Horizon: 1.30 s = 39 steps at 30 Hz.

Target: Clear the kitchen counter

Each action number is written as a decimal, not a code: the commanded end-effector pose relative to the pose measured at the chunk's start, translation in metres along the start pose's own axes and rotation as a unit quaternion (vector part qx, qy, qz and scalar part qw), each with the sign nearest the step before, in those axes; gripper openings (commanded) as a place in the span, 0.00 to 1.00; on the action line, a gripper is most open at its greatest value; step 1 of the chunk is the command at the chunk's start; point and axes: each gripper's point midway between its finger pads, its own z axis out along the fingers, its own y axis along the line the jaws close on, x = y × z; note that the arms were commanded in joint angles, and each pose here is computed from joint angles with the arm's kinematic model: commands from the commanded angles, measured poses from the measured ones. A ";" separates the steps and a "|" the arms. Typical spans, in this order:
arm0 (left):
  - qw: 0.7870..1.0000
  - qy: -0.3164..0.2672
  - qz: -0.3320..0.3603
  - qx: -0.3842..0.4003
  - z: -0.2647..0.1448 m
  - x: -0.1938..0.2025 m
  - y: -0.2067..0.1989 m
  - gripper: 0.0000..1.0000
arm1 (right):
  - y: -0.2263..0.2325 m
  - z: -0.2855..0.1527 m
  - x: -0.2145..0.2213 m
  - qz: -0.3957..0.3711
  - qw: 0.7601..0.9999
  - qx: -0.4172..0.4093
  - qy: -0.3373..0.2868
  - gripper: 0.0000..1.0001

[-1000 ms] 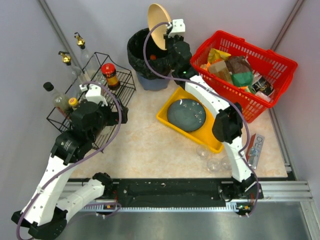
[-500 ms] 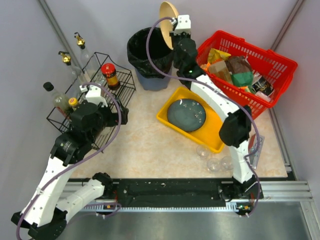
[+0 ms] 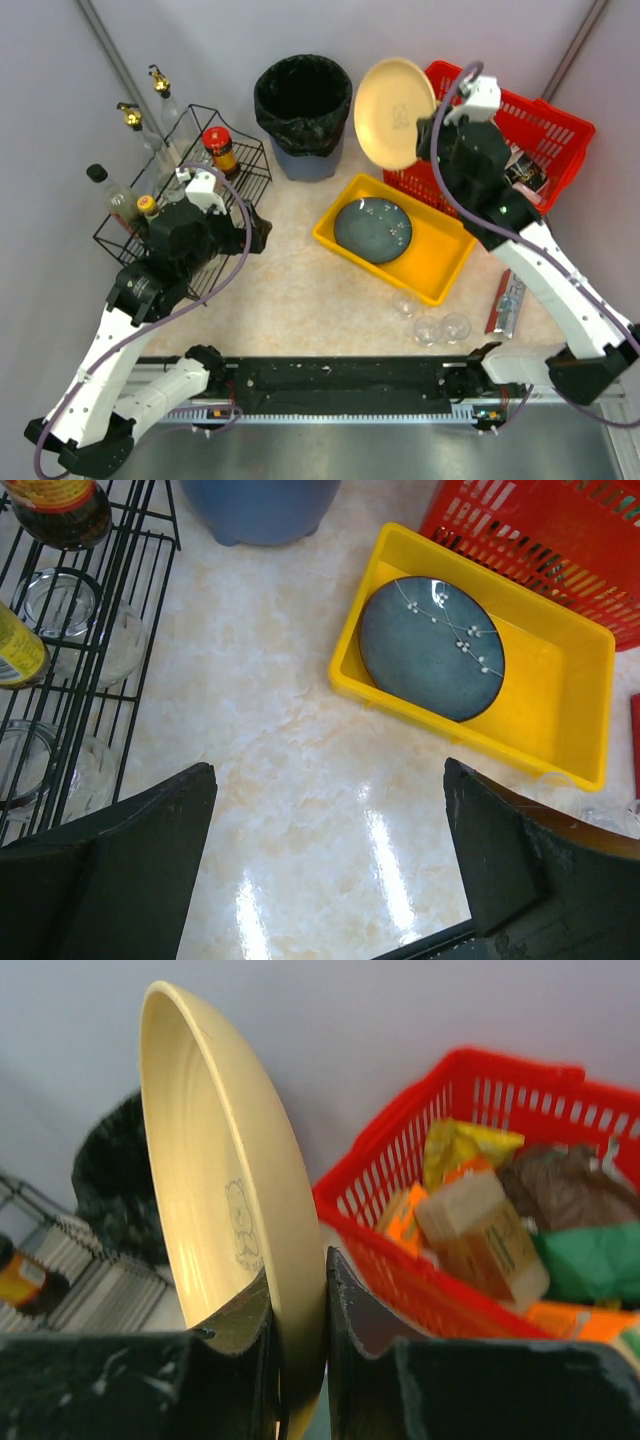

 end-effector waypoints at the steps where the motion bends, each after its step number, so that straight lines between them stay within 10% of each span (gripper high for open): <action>1: 0.999 -0.023 0.009 0.032 -0.003 -0.016 -0.013 0.98 | -0.017 -0.039 0.095 0.018 0.992 -0.010 0.128 0.00; 11: 0.997 0.018 0.004 0.075 -0.002 0.008 -0.025 0.98 | -0.037 -0.070 0.227 0.155 0.953 0.070 0.252 0.00; 27: 0.995 0.051 -0.004 0.089 0.003 0.027 -0.028 0.96 | -0.078 -0.044 0.302 0.176 0.922 0.204 0.279 0.00; 39: 0.990 0.076 -0.017 0.118 0.011 0.035 -0.041 0.97 | -0.072 -0.031 0.352 0.212 0.905 0.158 0.332 0.01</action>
